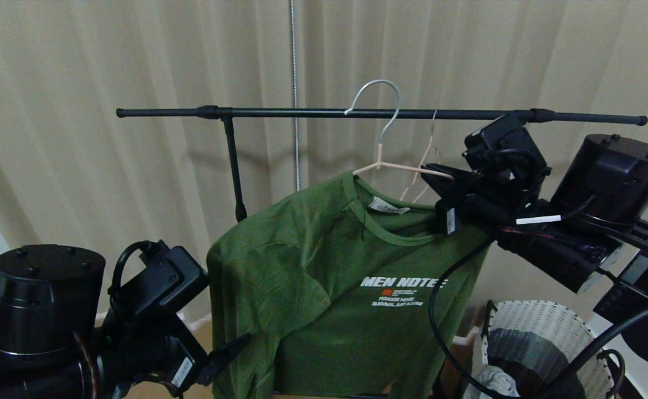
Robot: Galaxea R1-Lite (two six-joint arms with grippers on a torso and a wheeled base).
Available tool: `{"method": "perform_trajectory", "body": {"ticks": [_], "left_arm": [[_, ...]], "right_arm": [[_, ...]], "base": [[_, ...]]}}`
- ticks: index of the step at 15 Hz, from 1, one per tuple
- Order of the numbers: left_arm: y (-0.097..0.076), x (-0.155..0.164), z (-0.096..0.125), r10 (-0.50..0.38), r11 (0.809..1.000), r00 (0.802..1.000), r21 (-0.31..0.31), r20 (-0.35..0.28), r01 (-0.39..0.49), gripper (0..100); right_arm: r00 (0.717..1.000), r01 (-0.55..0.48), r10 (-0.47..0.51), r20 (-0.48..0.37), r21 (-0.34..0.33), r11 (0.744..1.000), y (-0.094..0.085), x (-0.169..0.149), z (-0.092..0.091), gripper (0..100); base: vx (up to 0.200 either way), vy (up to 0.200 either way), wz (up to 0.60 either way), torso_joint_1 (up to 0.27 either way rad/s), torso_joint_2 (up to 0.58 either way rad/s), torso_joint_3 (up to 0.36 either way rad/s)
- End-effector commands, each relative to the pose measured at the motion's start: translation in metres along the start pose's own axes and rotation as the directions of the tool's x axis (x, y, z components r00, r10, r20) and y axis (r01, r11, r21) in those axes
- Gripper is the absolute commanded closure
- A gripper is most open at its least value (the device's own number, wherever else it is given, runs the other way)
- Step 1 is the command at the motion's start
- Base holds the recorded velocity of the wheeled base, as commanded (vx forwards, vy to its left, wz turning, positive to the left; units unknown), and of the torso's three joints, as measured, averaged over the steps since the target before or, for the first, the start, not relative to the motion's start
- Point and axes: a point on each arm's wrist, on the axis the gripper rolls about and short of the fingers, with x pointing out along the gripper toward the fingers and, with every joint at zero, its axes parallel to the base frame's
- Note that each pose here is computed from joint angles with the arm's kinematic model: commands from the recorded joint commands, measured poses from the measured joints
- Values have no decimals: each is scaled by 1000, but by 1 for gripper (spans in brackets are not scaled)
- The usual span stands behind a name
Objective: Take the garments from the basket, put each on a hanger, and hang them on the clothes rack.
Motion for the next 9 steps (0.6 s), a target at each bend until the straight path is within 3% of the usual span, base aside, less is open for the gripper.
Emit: {"method": "perform_trajectory", "body": {"ticks": [1, 5, 6, 9], "left_arm": [[-1, 6, -2, -3, 1000, 1000, -21, -23, 3, 0], [0, 14, 2, 13, 995, 1000, -94, 20, -11, 0], [0, 16, 3, 16, 995, 999, -98, 29, -13, 100], [0, 17, 2, 25, 995, 999, -98, 22, -23, 100]], "right_arm": [[1000, 3, -3, 10, 1, 1000, -1, -2, 3, 100], [1000, 1, -1, 18, 2, 1000, -1, -4, 6, 100], [1000, 1, -1, 18, 2, 1000, -1, -4, 6, 100], [1000, 1, -1, 15, 2, 1000, -1, -4, 5, 100]], "base": [[0, 0, 0, 0, 0, 0], [0, 0, 0, 0, 0, 0], [0, 0, 0, 0, 0, 0], [0, 0, 0, 0, 0, 0]]}}
